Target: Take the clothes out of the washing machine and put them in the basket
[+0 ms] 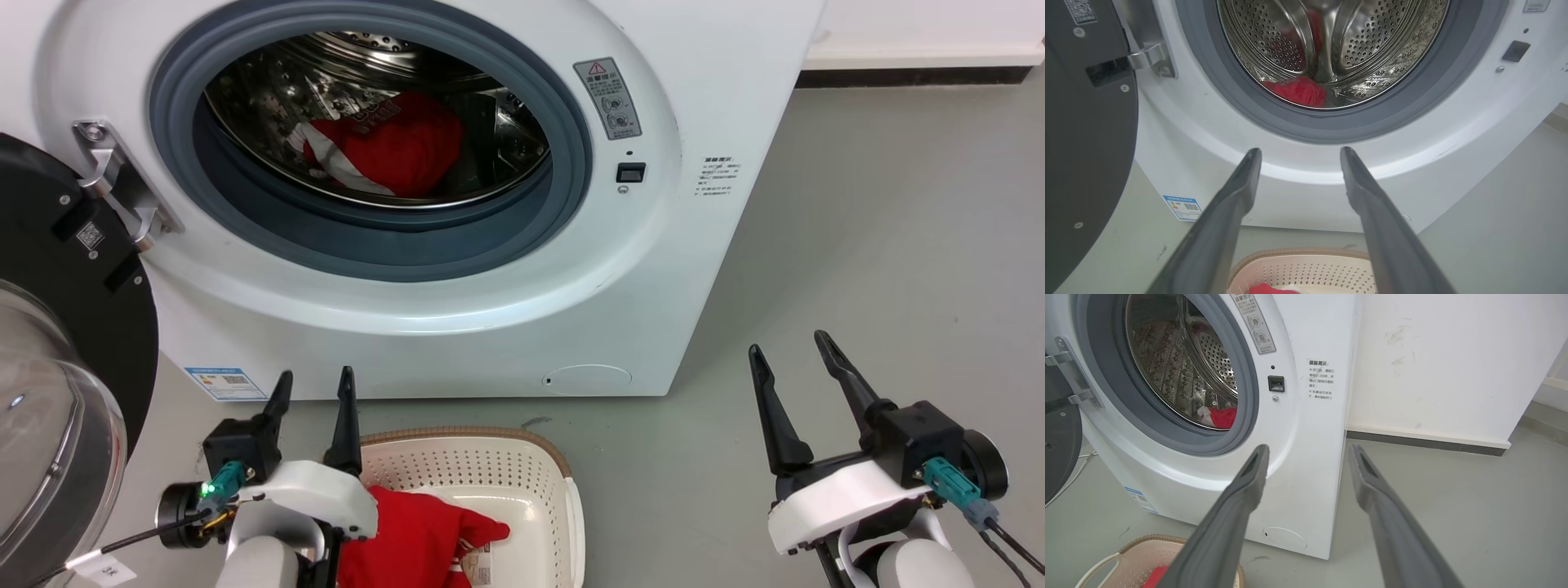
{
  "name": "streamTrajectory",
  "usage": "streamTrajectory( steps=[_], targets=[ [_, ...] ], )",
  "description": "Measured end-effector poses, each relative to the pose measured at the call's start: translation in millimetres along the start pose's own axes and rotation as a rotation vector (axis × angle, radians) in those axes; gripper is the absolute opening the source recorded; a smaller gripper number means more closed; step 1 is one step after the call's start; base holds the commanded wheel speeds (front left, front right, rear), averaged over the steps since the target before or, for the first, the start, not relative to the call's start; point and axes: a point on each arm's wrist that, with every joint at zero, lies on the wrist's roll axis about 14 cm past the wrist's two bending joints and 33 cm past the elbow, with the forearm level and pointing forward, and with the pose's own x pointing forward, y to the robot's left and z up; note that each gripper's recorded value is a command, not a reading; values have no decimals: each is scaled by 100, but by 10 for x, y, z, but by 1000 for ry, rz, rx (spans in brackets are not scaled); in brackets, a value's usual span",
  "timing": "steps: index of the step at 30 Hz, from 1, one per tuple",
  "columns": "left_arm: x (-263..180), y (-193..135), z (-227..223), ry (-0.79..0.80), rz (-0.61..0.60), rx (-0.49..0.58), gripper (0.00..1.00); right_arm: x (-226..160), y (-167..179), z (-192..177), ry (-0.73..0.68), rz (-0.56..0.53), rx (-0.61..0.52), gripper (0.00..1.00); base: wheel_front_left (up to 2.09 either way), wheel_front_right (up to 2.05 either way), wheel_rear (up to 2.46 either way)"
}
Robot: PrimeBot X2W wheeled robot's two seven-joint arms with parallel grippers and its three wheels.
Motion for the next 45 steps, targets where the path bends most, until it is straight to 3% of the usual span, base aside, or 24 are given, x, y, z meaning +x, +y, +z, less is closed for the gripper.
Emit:
streamTrajectory(
  steps=[11,23,45],
  targets=[
    [214,-105,289,-80,-38,61,100,6,27,-7,4,8,2,100,0,0,0],
    [975,-155,452,-105,-89,128,100,177,-79,-191,43,-10,-4,100,0,0,0],
    [2650,-194,-109,123,-172,327,100,319,-361,-920,173,-79,59,100,0,0,0]
  ],
)
